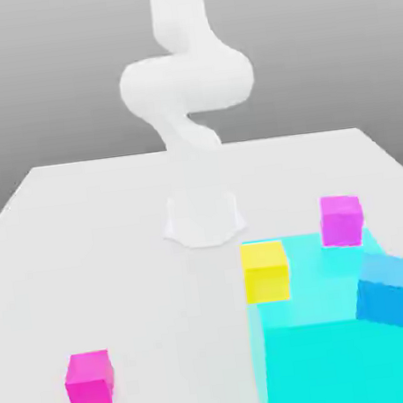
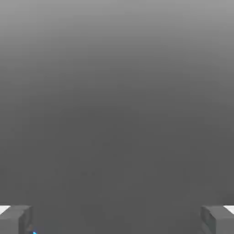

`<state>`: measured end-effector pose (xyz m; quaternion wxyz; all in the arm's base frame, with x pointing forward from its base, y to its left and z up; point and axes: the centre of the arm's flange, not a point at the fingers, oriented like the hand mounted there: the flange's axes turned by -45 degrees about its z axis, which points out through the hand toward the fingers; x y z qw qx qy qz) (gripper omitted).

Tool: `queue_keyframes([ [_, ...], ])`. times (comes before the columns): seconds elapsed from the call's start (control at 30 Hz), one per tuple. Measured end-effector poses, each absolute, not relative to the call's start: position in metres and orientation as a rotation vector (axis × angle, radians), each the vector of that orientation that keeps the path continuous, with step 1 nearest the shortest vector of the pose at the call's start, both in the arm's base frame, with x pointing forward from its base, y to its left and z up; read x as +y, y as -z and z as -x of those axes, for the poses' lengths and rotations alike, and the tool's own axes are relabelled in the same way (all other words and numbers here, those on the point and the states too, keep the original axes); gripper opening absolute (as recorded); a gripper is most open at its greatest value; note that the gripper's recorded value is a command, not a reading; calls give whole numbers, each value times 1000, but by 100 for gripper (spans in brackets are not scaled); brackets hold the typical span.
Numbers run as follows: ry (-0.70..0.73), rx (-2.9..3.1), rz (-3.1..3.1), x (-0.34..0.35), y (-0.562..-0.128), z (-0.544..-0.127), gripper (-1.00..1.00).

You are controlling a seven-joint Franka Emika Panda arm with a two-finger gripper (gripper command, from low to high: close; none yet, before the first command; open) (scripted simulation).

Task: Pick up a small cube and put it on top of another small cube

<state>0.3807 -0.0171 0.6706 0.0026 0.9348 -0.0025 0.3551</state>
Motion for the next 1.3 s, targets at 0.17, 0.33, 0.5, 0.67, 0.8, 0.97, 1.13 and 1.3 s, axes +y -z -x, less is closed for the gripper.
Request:
queue_keyframes([
  [0.17,-885,16,-2993,-55,-579,-435,0],
  [0.33,-663,33,-3043,-93,-483,-464,0],
  [0.5,-440,47,-3085,-130,-383,-468,0],
  [0.67,-214,40,-3117,-169,-285,-448,0],
  [0.8,-39,68,-3137,-186,-213,-420,0],
  [0.97,-1,74,-3139,-190,-148,-414,0],
  [1.13,1,73,-3140,-190,-139,-413,-100],
  [1.3,1,75,-3140,-190,-156,-414,-100],
])
